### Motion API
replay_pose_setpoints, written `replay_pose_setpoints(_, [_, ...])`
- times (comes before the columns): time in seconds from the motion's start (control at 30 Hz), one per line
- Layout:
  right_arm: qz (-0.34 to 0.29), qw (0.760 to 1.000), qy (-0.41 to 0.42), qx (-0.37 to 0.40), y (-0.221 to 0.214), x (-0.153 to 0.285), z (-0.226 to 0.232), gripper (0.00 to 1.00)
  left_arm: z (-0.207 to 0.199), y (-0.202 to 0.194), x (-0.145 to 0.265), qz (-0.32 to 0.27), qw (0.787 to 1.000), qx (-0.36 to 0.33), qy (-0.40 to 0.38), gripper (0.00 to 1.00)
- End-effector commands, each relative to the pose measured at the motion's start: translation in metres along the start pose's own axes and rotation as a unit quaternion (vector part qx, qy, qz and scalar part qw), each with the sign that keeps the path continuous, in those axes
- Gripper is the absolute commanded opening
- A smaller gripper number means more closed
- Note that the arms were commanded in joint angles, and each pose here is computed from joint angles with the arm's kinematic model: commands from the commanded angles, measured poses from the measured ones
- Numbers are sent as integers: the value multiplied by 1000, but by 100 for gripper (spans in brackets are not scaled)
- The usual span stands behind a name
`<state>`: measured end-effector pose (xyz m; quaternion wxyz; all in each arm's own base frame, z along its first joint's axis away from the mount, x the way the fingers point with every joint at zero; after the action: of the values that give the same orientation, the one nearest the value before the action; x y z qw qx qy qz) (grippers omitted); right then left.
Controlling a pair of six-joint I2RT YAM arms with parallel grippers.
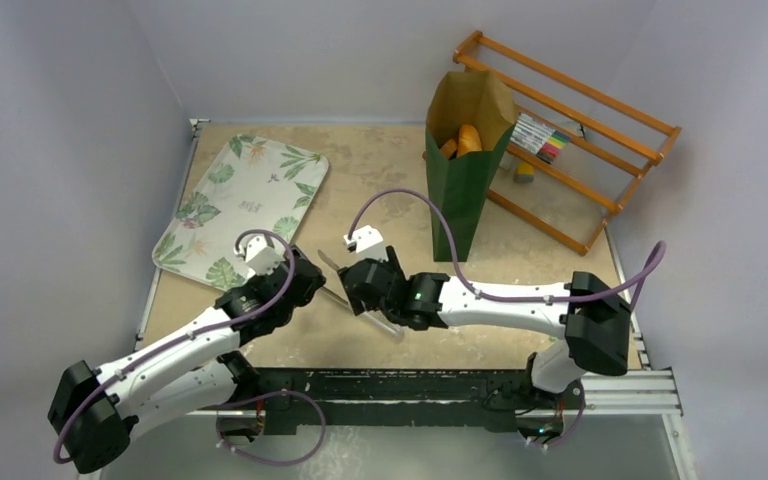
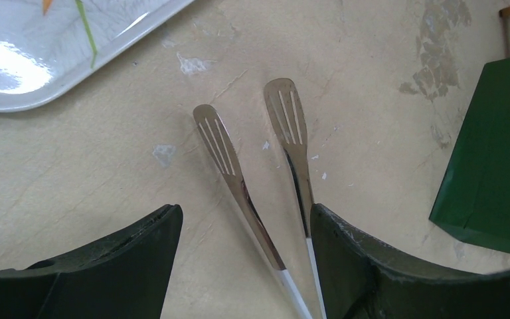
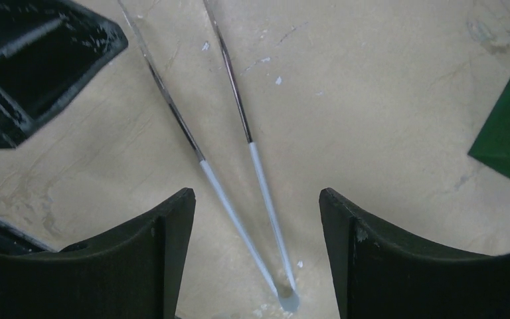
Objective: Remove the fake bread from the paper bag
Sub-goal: Adjust the clamp at the center of the board.
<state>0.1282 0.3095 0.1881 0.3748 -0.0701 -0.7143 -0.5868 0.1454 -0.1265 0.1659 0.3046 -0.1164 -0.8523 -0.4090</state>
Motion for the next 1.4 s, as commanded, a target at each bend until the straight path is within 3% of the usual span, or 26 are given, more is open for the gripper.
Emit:
replay_pose_setpoints(0.0, [-30, 998, 57, 15, 17, -20, -4, 71, -12, -7, -9, 0, 998, 54, -27, 70])
replay_pose_setpoints(0.9, [44, 994, 94, 44, -12, -96, -11, 59, 8, -45, -45, 25, 997, 74, 6, 63])
replay_pose_setpoints(1.07, [54, 993, 97, 45, -17, -105, -12, 51, 7, -47, -50, 20, 997, 73, 8, 63])
replay_pose_setpoints(1.13, [61, 992, 96, 47, -19, -109, -13, 44, 7, -49, -52, 22, 997, 69, 10, 63])
replay_pose_setpoints(1.23, [70, 992, 92, 48, -21, -114, -14, 35, 6, -52, -55, 28, 997, 65, 12, 56])
replay_pose_setpoints(1.37, [84, 991, 88, 50, -27, -120, -15, 27, 8, -57, -58, 38, 997, 61, 13, 38])
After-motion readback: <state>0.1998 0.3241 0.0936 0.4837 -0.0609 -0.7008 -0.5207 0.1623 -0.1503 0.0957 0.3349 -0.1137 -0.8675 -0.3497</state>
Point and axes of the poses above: each gripper's point midway between its finger pads, its own x axis back along the fingers, its own z axis along the line the jaws close on, y = z × x, the point moved 10 cm from there along x, back along the fingers, and after that the axes turned 1 degree about x, right-handed, at the moved point
